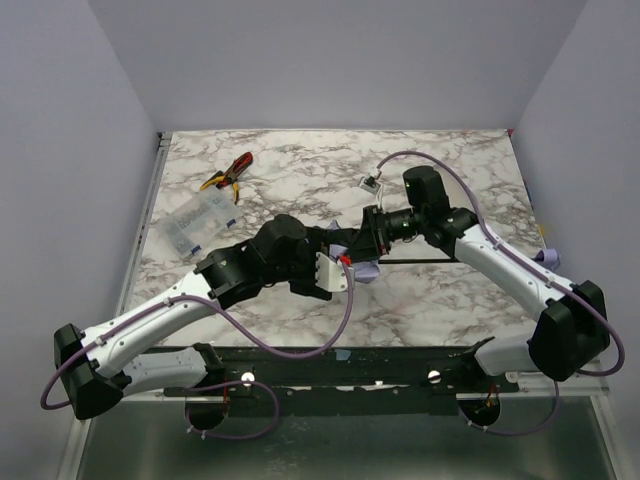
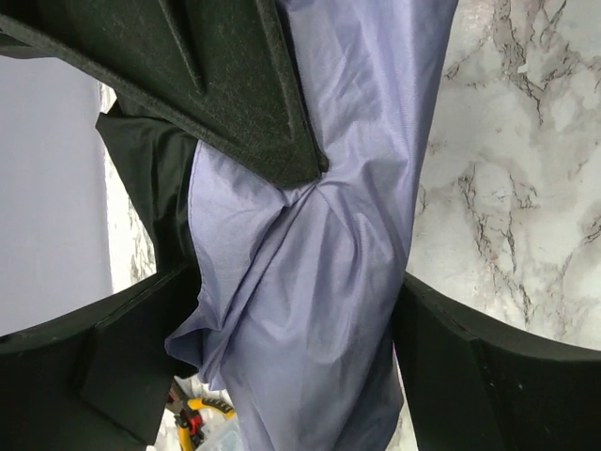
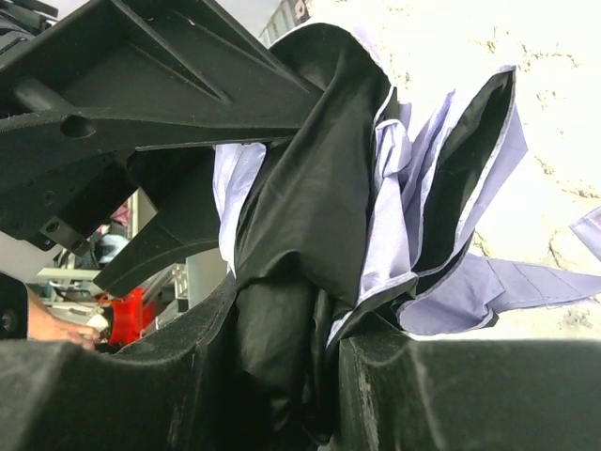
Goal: Open the umbrella
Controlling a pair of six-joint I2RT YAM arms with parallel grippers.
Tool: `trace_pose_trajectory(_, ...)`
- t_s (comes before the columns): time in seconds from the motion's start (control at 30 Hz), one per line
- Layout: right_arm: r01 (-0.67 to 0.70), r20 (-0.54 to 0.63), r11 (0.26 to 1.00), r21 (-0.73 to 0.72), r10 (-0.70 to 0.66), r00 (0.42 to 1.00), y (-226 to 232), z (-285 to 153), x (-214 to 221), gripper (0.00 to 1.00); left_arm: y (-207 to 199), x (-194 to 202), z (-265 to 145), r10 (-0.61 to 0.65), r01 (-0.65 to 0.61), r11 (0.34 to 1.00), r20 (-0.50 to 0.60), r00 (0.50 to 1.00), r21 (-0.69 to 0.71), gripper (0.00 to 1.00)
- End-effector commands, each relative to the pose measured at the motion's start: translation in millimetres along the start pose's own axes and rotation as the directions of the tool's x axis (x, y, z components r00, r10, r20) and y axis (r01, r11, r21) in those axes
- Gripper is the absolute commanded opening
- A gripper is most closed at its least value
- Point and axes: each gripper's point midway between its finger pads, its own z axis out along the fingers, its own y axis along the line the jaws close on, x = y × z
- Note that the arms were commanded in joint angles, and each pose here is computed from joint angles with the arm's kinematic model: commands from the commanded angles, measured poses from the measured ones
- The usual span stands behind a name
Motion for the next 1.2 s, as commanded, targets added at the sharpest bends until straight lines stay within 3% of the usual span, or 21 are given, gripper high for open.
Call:
trace_pose_trajectory(0.0,0.114,-0.022,0.980,-0.164,-0.119,0.993,45.2,-0.1,-8.0,0.00,-13.4,8.1,8.3,-0.037,0.038,0.999,-0.020,0.999,0.037,0.75)
trace_pose_trajectory(0.33,0.173,-0.007,0.975,-0.139,-0.176,0.984,47.2,-2.0,-15.9,0.02,-35.1,20.1,7.4,-0.137,0.139,0.988,-0.039,0.990,0.071,0.01)
trace_pose_trajectory(0.43,0.206,0.020,0.973,-0.107,-0.205,0.978,47.0,-2.0,-26.8,0.16,-35.2,17.6,5.6,-0.153,0.155,0.985,-0.026,0.988,0.078,0.00)
trace_pose_trajectory(0.53,0.271,0.088,0.961,-0.051,-0.266,0.960,50.3,-2.5,-53.3,0.53,-35.5,12.4,3.5,-0.196,0.196,0.977,-0.004,0.981,0.086,0.00)
trace_pose_trajectory(0.6,0.328,0.143,0.945,0.004,-0.325,0.935,54.1,-3.9,-79.4,0.69,-35.1,10.5,1.6,-0.253,0.251,0.963,0.008,0.968,0.100,0.00)
trace_pose_trajectory(0.73,0.453,0.267,0.878,0.156,-0.479,0.836,73.8,-18.0,-149.5,0.90,-28.0,10.2,-1.5,-0.374,0.369,0.923,0.023,0.927,0.109,0.00)
trace_pose_trajectory(0.87,0.576,0.380,0.764,0.290,-0.645,0.663,114.2,-43.0,-217.4,0.96,-14.6,19.1,-1.6,-0.507,0.504,0.857,0.004,0.862,0.103,0.00)
trace_pose_trajectory(1.0,0.662,0.461,0.686,0.302,-0.713,0.528,162.6,-60.4,-247.0,0.96,6.7,27.1,-3.6,-0.653,0.649,0.757,0.025,0.757,0.079,0.00)
trace_pose_trajectory(1.07,0.667,0.486,0.688,0.285,-0.704,0.518,174.4,-64.5,-247.8,0.94,19.1,29.7,-7.0,-0.712,0.708,0.702,0.052,0.701,0.074,0.00)
trace_pose_trajectory(1.17,0.627,0.479,0.735,0.258,-0.661,0.578,164.2,-61.2,-230.3,0.90,41.1,25.7,-18.7,-0.764,0.762,0.643,0.139,0.630,0.076,0.00)
